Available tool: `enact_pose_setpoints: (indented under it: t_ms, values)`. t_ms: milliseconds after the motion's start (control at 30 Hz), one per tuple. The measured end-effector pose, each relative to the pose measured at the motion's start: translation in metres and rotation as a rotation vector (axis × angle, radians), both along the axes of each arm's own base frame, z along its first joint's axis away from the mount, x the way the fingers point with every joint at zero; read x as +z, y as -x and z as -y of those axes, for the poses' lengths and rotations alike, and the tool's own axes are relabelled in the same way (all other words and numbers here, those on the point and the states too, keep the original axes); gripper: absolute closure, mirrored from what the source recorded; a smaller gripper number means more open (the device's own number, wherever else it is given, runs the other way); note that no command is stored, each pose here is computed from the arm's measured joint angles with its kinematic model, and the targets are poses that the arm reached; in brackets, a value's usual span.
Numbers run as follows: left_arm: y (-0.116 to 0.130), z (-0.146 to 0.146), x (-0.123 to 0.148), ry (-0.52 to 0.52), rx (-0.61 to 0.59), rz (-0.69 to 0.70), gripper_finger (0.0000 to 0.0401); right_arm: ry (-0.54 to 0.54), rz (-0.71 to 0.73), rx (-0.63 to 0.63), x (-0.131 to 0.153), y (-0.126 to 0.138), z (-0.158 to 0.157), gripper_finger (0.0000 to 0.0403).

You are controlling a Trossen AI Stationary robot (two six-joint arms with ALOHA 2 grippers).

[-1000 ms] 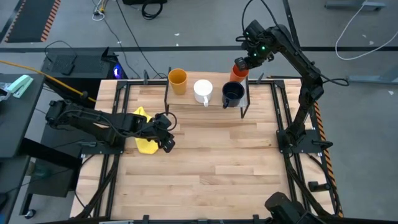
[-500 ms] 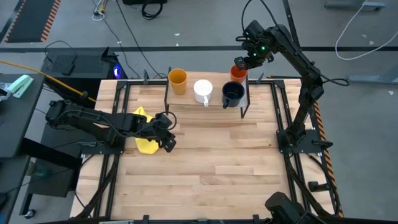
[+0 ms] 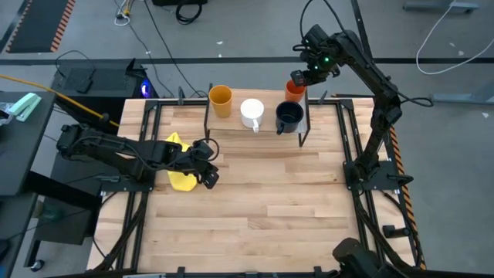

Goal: Stack small to large cups/mugs on shelf
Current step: Return to Home Position

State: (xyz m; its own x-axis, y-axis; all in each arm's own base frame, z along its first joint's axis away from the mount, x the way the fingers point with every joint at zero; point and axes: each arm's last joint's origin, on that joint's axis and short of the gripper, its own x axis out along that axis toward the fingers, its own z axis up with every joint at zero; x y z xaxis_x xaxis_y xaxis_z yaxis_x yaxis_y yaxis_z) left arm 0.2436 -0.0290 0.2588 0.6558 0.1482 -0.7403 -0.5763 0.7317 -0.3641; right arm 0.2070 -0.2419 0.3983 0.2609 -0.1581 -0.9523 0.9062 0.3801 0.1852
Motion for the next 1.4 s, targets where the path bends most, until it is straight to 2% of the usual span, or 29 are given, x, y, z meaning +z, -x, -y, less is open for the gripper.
enact_pose_setpoints:
  t_ms: [133,333,533,767,933,1100,1200,1400]
  values:
    - [0.0,0.0,0.0,-0.001,-0.001,0.0,0.0373,0.033,0.028,-0.006,0.011,0.005,-0.002,0.0331]
    - [0.0,0.0,0.0,-0.001,-0.001,0.0,0.0366,0.144,0.167,0.039,0.055,0.024,-0.031,0.0331]
    - [0.0,0.0,0.0,-0.012,0.008,0.002,0.037,0.296,0.327,0.103,0.105,0.062,-0.094,0.0331]
    - [0.0,-0.001,0.0,-0.018,0.014,0.006,0.0375,0.495,0.513,0.155,0.141,0.124,-0.173,0.0331]
    - [0.0,-0.001,0.0,-0.018,0.014,0.008,0.0367,0.602,0.593,0.157,0.149,0.162,-0.208,0.0331]
    - [0.0,-0.001,0.0,-0.019,0.014,0.008,0.0366,0.634,0.643,0.14,0.15,0.184,-0.226,0.0331]
    - [0.0,0.0,0.0,-0.019,0.011,0.003,0.0371,0.61,0.661,0.107,0.148,0.187,-0.229,0.0331]
    - [-0.002,0.0,0.002,-0.018,0.011,0.027,0.0375,0.533,0.635,0.135,0.138,0.175,-0.22,0.0331]
